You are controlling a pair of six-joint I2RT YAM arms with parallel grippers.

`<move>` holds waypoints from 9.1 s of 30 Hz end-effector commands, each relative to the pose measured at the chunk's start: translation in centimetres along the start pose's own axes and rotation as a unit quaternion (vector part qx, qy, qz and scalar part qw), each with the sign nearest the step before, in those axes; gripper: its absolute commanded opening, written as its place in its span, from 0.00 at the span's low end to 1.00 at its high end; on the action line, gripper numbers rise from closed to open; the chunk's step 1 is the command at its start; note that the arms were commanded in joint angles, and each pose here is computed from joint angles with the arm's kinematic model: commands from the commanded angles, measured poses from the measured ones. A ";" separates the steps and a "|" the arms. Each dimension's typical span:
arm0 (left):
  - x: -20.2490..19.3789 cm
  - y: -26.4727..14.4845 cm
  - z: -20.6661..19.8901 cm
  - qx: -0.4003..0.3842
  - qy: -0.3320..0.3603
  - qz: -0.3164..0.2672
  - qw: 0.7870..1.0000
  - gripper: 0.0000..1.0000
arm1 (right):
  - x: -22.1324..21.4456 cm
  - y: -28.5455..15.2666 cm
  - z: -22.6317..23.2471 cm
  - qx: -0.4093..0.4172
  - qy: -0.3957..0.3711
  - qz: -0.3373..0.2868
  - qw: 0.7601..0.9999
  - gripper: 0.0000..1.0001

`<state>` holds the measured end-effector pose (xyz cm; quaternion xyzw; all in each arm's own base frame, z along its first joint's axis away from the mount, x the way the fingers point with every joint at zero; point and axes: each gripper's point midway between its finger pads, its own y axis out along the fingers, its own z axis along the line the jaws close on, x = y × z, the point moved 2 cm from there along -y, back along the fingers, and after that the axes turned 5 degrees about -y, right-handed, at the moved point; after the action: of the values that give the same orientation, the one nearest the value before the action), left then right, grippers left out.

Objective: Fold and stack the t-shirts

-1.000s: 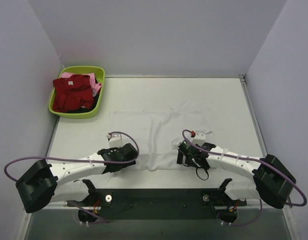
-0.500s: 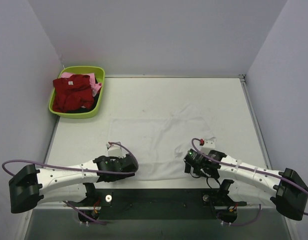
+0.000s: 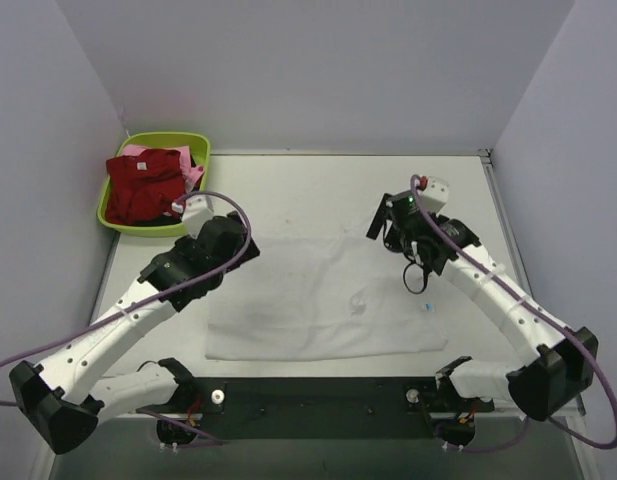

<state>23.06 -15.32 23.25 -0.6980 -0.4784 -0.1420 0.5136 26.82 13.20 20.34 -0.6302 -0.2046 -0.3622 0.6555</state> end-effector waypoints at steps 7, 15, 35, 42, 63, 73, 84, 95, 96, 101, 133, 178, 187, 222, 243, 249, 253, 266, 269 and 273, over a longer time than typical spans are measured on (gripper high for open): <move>6.2 12.5 3.4 0.018 -0.013 0.026 0.999 0.97 | 9.6 11.7 -2.1 -0.002 0.041 0.025 0.999 0.97; 5.7 20.3 6.3 0.047 -0.052 0.053 0.996 0.91 | 13.4 14.7 -4.1 0.011 0.080 -0.002 0.997 0.95; 3.9 27.7 7.2 0.074 -0.099 0.094 0.988 0.65 | 12.4 20.4 -5.2 0.032 0.113 0.051 0.992 0.92; 3.5 27.7 7.5 0.088 -0.092 0.103 0.987 0.61 | 11.8 20.9 -5.1 0.032 0.114 0.060 0.991 0.92; 2.1 25.8 9.8 0.128 -0.075 0.110 0.983 0.50 | 10.1 21.1 -4.3 0.034 0.108 0.077 0.991 0.91; 1.6 27.3 9.7 0.129 -0.070 0.119 0.982 0.28 | 9.9 21.6 -4.7 0.026 0.106 0.078 0.991 0.92; 0.7 27.5 10.2 0.133 -0.069 0.124 0.981 0.00 | 8.6 23.9 -4.9 0.017 0.114 0.101 0.988 0.89; 0.8 27.1 10.4 0.139 -0.069 0.121 0.980 0.00 | 5.7 27.4 -4.5 0.026 0.131 0.150 0.980 0.71; 0.8 27.1 10.4 0.140 -0.069 0.120 0.980 0.00 | 5.7 27.5 -4.4 0.027 0.132 0.151 0.979 0.68; 0.8 27.2 10.5 0.142 -0.069 0.120 0.980 0.00 | 5.5 28.1 -4.2 0.029 0.133 0.153 0.979 0.61; 0.4 27.1 11.3 0.159 -0.068 0.123 0.977 0.00 | 3.4 29.5 -2.0 0.046 0.136 0.182 0.973 0.00; -1.8 10.2 12.5 0.089 -0.078 0.061 0.991 0.00 | -2.6 2.8 -9.5 -0.021 0.062 0.012 0.998 0.00; -4.6 9.3 12.5 0.098 -0.057 0.071 0.991 0.00 | -7.5 0.5 -9.8 -0.014 0.060 0.040 0.997 0.00; -1.8 6.0 9.7 0.019 -0.099 0.030 0.994 0.88 | -10.4 1.5 -6.2 -0.027 -0.004 0.054 0.998 0.86; -2.0 3.3 11.0 0.027 -0.088 0.030 0.995 0.80 | -9.6 6.7 7.1 0.065 -0.096 0.114 0.987 0.82; -4.4 4.1 12.4 0.039 -0.087 0.055 0.994 0.77 | -10.5 6.6 10.4 0.083 -0.120 0.119 0.982 0.82; -5.2 4.3 12.9 0.044 -0.088 0.060 0.993 0.73 | -10.9 6.3 12.1 0.100 -0.131 0.125 0.978 0.82; -7.1 5.4 14.4 0.064 -0.089 0.071 0.991 0.52 | -12.9 3.3 22.9 0.261 -0.145 0.174 0.938 0.82; -7.3 5.6 14.9 0.073 -0.087 0.068 0.991 0.49 | -14.7 2.7 25.1 0.299 -0.140 0.201 0.922 0.82; -7.5 5.7 15.4 0.081 -0.085 0.064 0.991 0.45 | -17.1 2.4 28.0 0.380 -0.089 0.238 0.890 0.82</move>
<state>18.51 -6.23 7.48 -0.6975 -0.4642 0.0038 0.5459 24.24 40.01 9.09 -0.4928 -0.2549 -0.0594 0.8299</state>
